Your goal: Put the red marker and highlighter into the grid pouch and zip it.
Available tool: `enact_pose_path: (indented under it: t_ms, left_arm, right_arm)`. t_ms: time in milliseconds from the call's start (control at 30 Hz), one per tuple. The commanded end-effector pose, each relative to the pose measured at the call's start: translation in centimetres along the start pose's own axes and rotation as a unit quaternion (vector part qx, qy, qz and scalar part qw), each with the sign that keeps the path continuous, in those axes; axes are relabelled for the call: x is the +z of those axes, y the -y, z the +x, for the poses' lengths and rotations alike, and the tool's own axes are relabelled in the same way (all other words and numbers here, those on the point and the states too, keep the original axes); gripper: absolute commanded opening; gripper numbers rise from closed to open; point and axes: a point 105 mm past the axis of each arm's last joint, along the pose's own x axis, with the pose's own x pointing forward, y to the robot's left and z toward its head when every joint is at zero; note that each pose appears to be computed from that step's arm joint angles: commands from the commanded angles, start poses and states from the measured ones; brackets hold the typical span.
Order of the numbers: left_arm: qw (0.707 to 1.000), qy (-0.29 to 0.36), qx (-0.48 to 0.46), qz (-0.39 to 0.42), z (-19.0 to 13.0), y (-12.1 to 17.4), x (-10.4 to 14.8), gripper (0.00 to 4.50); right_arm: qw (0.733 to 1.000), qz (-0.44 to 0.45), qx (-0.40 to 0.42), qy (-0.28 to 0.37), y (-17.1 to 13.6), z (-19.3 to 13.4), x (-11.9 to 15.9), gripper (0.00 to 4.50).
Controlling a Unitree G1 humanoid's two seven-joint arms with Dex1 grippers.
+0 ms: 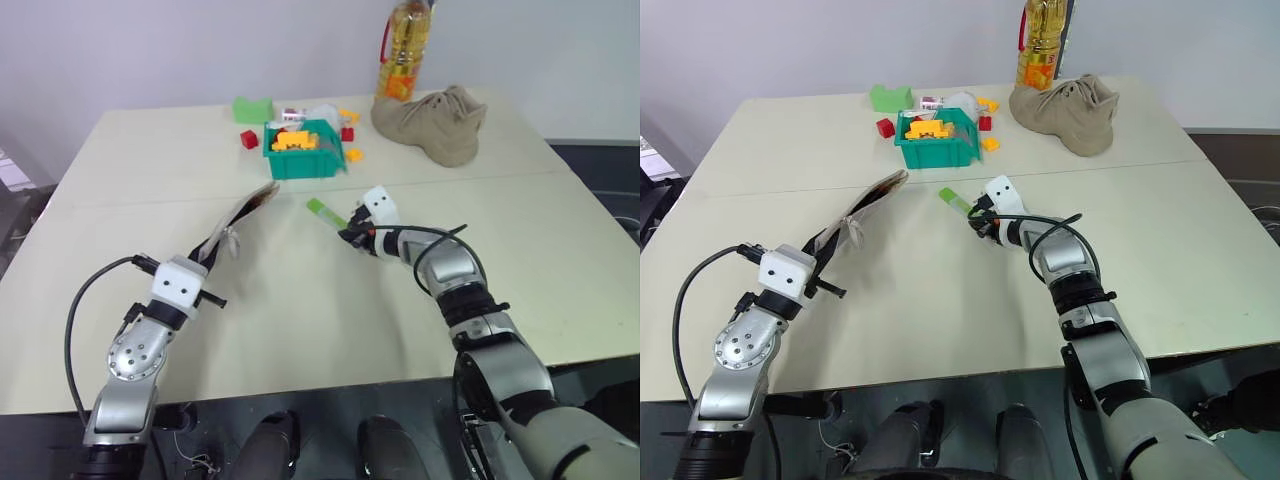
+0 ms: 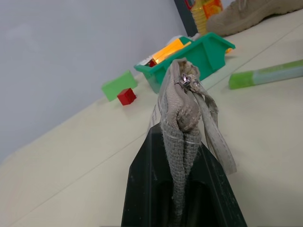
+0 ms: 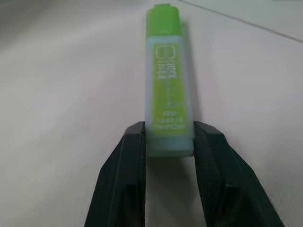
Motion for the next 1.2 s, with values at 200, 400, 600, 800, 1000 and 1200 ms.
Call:
enact_pose_path:
  t_ms: [200,400,600,800,1000,1200]
  left_arm:
    - [0.995,0.054,-0.066,-0.045,0.8,2.5,2.1,0.0]
    - [0.987,0.087,-0.115,-0.071,2.2,5.0,3.6,0.0]
    - [0.983,0.098,-0.135,-0.078,2.6,6.3,4.1,0.0]
    - [0.98,0.107,-0.152,-0.071,2.4,6.8,4.7,0.0]
    - [0.97,0.114,-0.213,-0.032,1.4,7.8,5.1,0.0]
    - [0.951,0.122,-0.282,-0.034,0.7,8.6,5.8,0.0]
  right_arm:
    - [0.976,-0.201,0.043,0.079,-0.4,-8.9,4.9,0.83]
    - [0.978,-0.19,0.059,0.069,-0.7,-11.9,5.1,0.83]
    - [0.982,-0.171,0.055,0.062,-0.8,-11.9,4.8,0.83]
    - [0.976,-0.202,0.07,0.044,-1.2,-11.7,4.6,0.83]
    - [0.935,-0.333,0.126,0.004,-3.0,-11.8,4.9,0.83]
    - [0.886,-0.428,0.18,0.008,-5.5,-10.9,5.6,0.83]
